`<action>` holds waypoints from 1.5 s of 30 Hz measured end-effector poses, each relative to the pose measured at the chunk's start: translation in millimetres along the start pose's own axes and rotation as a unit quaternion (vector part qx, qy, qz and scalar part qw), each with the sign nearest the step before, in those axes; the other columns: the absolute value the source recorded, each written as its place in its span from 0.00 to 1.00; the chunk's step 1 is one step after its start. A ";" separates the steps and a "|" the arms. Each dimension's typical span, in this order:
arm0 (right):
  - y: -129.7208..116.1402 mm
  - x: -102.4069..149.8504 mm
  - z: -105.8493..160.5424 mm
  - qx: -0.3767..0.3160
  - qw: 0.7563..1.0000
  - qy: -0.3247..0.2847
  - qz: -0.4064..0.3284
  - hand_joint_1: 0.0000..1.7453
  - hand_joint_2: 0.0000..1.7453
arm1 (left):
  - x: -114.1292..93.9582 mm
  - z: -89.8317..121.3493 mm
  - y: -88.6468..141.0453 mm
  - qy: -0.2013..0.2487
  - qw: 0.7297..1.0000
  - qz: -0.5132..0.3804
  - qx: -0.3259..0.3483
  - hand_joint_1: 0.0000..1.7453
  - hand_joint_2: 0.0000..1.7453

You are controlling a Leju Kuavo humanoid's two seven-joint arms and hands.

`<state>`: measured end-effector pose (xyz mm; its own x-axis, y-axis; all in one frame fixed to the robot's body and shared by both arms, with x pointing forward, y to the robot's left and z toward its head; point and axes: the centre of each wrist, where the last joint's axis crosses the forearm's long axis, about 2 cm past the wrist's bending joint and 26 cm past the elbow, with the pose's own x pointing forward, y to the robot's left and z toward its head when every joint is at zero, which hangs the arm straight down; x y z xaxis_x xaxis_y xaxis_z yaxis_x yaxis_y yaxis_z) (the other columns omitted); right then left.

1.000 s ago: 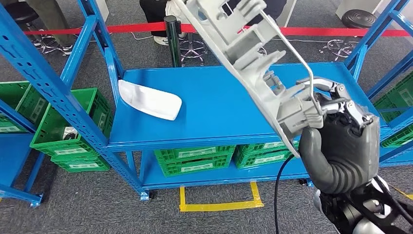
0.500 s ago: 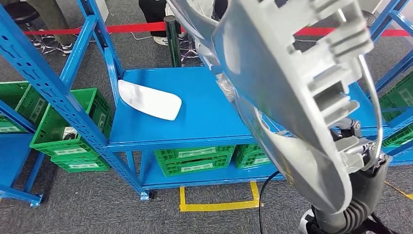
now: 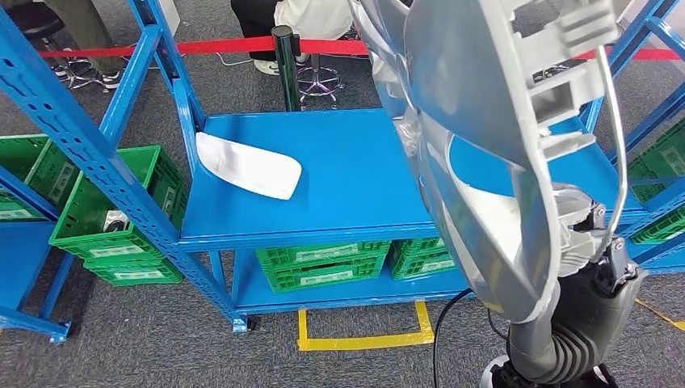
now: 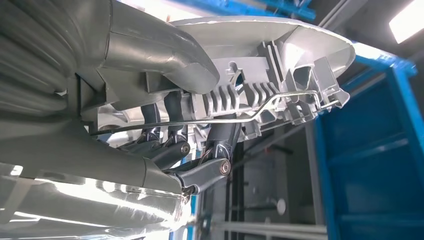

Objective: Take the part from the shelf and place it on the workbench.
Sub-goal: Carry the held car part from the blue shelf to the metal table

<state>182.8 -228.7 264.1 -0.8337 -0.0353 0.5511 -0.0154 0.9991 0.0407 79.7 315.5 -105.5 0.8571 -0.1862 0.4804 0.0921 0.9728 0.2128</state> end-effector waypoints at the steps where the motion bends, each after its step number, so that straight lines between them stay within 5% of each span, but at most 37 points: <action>1: 0.6 -0.4 1.6 -0.005 1.000 0.000 0.007 1.00 1.00 | -0.2 -0.1 0.6 0.006 1.000 0.001 0.000 0.00 1.00; 21: 7.0 -1.2 15.3 -0.021 0.999 0.023 0.032 1.00 1.00 | -1.3 -0.2 3.9 0.018 1.000 -0.010 -0.011 0.00 1.00; 38: 8.1 2.5 15.4 -0.010 0.998 0.043 0.045 1.00 1.00 | 2.6 2.6 -19.5 -0.016 0.999 -0.019 -0.036 0.00 1.00; 45: -9.0 21.8 24.5 -0.032 0.995 0.043 0.089 1.00 1.00 | 9.6 5.5 -42.4 -0.012 0.998 -0.030 -0.045 0.00 1.00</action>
<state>151.3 -237.8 255.3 -0.7697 0.1380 0.6234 0.1669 0.9859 -0.0121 81.2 271.7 -105.2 0.8365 -0.2472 0.4891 0.1897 0.9679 0.1647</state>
